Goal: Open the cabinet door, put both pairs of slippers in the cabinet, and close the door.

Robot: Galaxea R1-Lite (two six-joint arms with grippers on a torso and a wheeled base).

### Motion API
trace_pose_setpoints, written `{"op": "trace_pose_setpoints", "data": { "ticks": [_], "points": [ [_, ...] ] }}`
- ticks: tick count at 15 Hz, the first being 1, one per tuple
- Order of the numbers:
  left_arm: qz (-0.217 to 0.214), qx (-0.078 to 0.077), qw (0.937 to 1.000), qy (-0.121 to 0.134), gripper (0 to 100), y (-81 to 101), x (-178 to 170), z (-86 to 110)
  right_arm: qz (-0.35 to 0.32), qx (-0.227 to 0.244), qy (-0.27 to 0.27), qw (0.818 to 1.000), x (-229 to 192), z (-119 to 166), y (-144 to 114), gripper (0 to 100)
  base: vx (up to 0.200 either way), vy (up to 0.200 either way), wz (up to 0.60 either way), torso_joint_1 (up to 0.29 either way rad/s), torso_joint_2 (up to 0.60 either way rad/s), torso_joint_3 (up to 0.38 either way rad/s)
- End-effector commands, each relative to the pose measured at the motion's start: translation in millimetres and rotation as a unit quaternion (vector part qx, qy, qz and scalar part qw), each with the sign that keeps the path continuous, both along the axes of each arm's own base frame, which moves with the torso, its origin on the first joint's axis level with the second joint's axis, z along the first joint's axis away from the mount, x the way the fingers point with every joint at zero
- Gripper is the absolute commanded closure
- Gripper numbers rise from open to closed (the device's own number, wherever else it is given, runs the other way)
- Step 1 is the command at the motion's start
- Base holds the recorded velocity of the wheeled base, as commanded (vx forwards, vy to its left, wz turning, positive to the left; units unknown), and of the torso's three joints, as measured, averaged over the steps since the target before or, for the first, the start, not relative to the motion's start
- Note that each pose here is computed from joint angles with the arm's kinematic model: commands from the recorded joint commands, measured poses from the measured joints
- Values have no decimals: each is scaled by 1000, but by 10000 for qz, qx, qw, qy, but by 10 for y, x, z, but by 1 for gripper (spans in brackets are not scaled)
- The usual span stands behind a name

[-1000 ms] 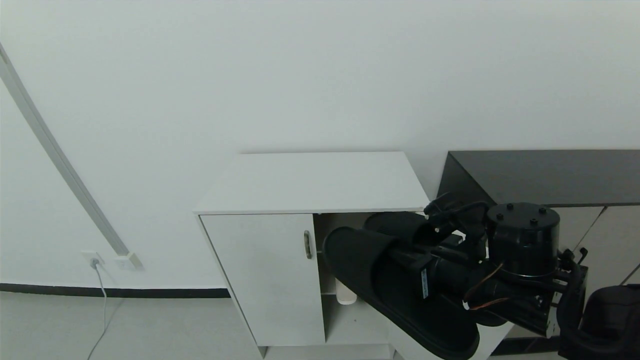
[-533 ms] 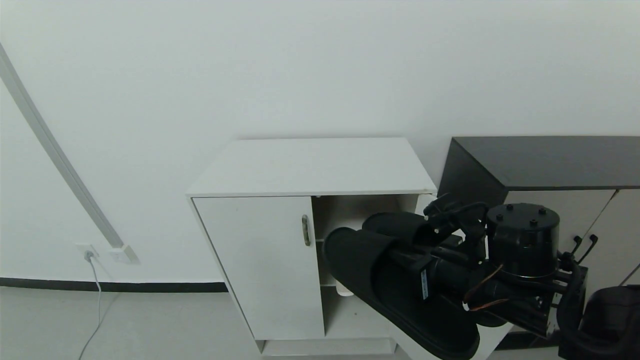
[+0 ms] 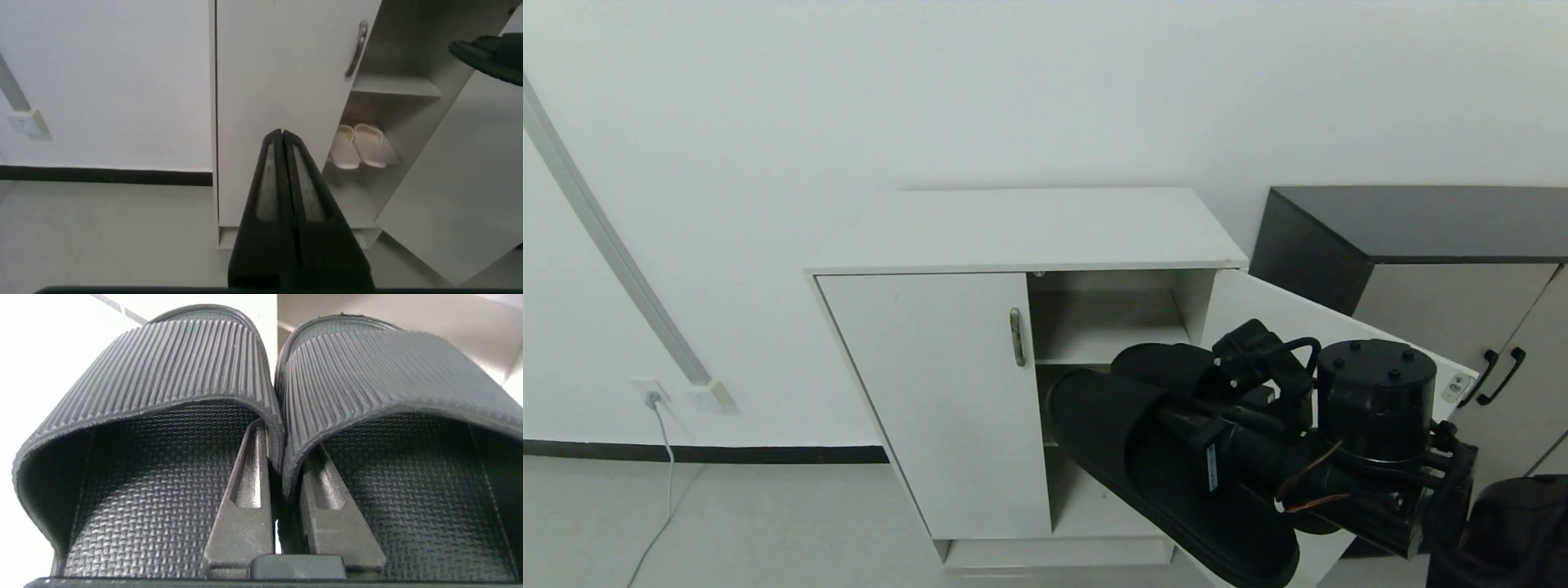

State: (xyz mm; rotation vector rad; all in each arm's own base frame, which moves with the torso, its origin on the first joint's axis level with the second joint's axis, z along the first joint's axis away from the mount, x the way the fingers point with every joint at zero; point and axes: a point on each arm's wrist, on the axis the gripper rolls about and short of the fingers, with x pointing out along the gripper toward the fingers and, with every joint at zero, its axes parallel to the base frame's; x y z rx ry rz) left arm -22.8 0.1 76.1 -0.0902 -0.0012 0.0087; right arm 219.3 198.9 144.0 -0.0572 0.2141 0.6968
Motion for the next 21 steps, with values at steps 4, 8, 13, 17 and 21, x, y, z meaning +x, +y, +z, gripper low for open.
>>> {"op": "trace_pose_setpoints", "data": {
  "ticks": [4, 8, 13, 17, 21],
  "points": [
    [2, -1, 10000, -3, 100, 0, 0, 0, 9, -51, 47, 10000, 2, -52, 3, 100, 0, 0, 0, -178, 500, 321],
    [2, -1, 10000, -3, 100, 0, 0, 0, 9, -56, 52, 10000, 4, -57, 4, 100, 0, 0, 0, -151, 478, 327],
    [2, -1, 10000, -3, 100, 0, 0, 0, 56, -68, 62, 9999, -22, -66, 23, 100, 0, 0, 0, -115, 460, 345],
    [10, -1, 10000, -3, 100, 0, 0, 0, 48, -85, 78, 9999, -27, -77, 18, 100, 0, 0, 0, -57, 443, 381],
    [10, -9, 10000, -4, 100, 0, 0, 0, 94, -97, 88, 9999, -51, -82, 39, 100, 0, 0, 0, -6, 258, 243]
  ]
}}
